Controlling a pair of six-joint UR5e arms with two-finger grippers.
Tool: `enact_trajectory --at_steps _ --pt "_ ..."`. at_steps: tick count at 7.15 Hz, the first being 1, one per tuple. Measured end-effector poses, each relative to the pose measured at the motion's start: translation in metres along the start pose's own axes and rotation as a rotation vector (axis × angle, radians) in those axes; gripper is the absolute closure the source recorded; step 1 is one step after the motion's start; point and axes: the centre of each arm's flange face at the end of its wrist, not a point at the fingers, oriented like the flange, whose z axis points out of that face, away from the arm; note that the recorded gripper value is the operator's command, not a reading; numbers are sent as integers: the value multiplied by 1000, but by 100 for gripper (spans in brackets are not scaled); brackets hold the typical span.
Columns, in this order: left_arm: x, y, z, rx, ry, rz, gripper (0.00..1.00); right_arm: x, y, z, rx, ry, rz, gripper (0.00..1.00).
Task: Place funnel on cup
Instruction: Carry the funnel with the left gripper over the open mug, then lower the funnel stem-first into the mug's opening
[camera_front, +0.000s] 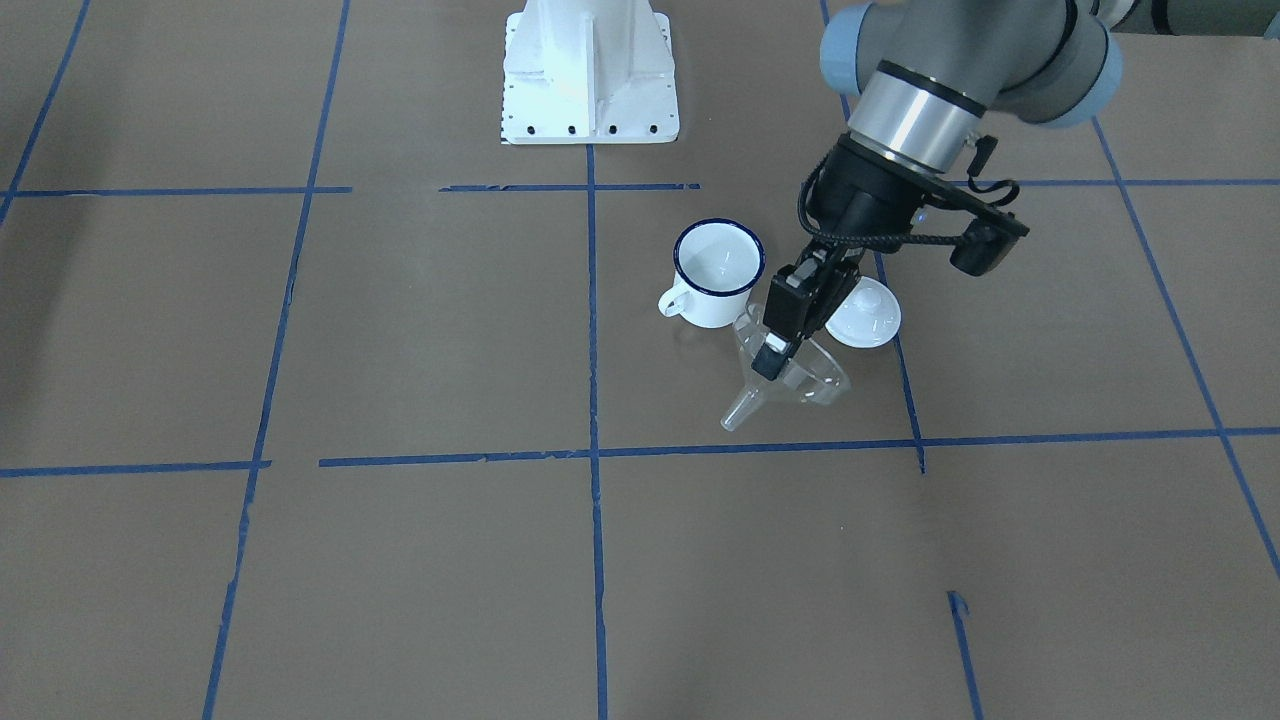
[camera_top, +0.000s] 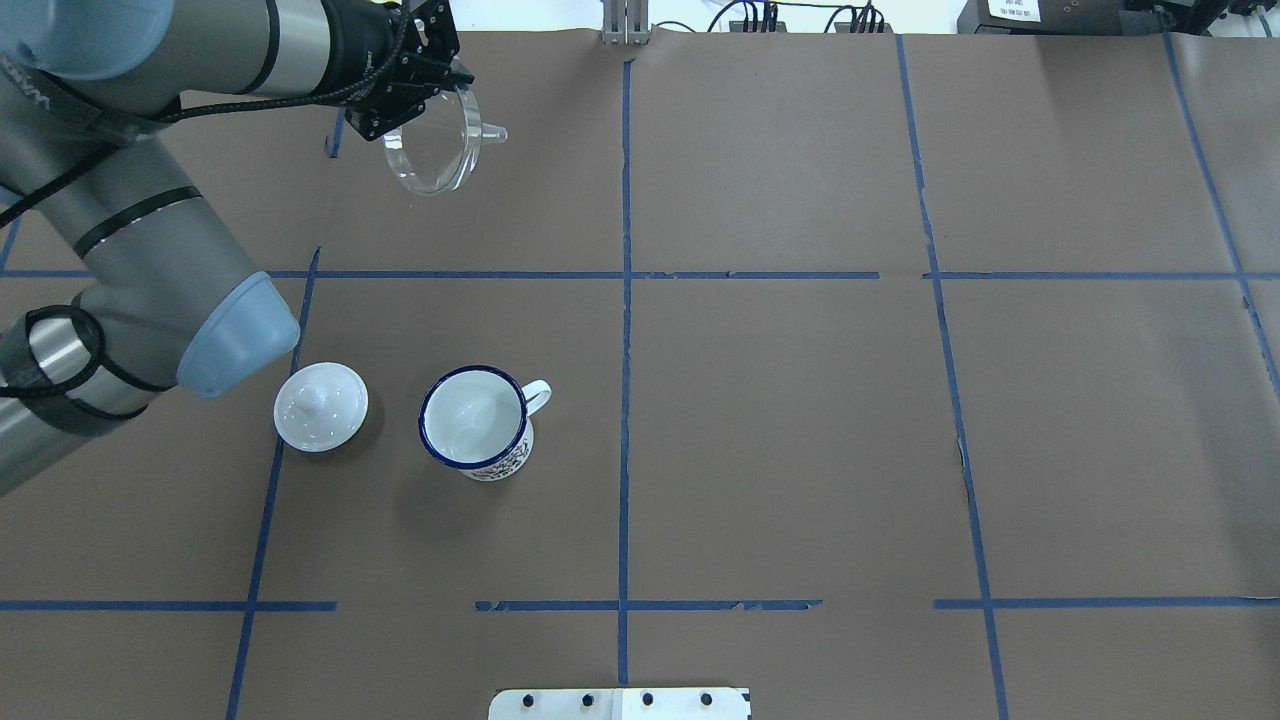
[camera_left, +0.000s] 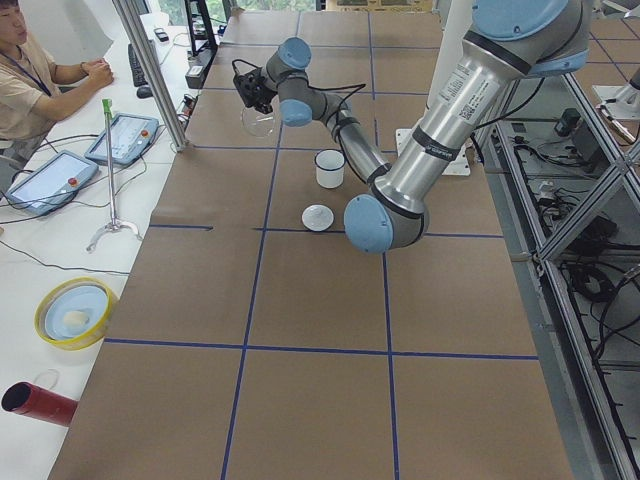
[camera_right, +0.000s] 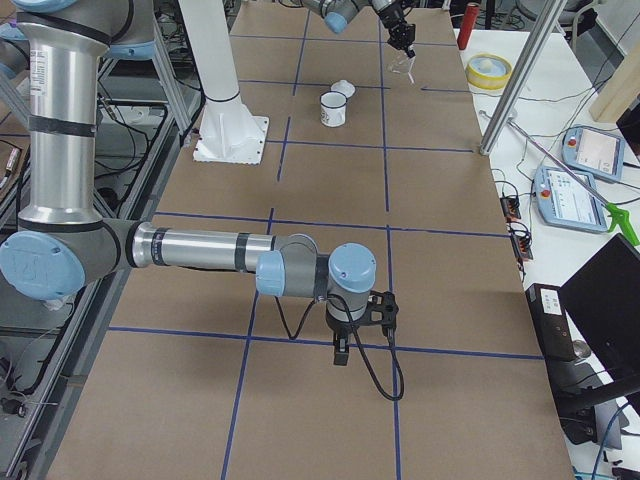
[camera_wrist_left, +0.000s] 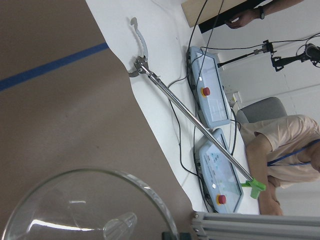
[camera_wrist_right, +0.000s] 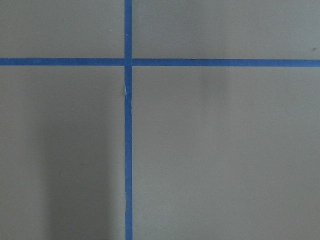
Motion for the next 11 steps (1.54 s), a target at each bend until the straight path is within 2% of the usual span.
enact_trajectory --at_steps 2,4,5,7,9,11 --pt "5 46 -21 -31 -200 111 100 0 0 0 0 0 0 0" --pt "14 83 -21 -68 -372 205 100 0 0 0 0 0 0 0" --pt "17 100 -12 -88 -454 238 100 0 0 0 0 0 0 0" --pt "33 131 32 -106 -627 259 100 0 0 0 0 0 0 0" --pt "19 164 75 -136 -740 292 100 0 0 0 0 0 0 0" --pt "-15 180 95 -158 -800 318 100 0 0 0 0 0 0 0"
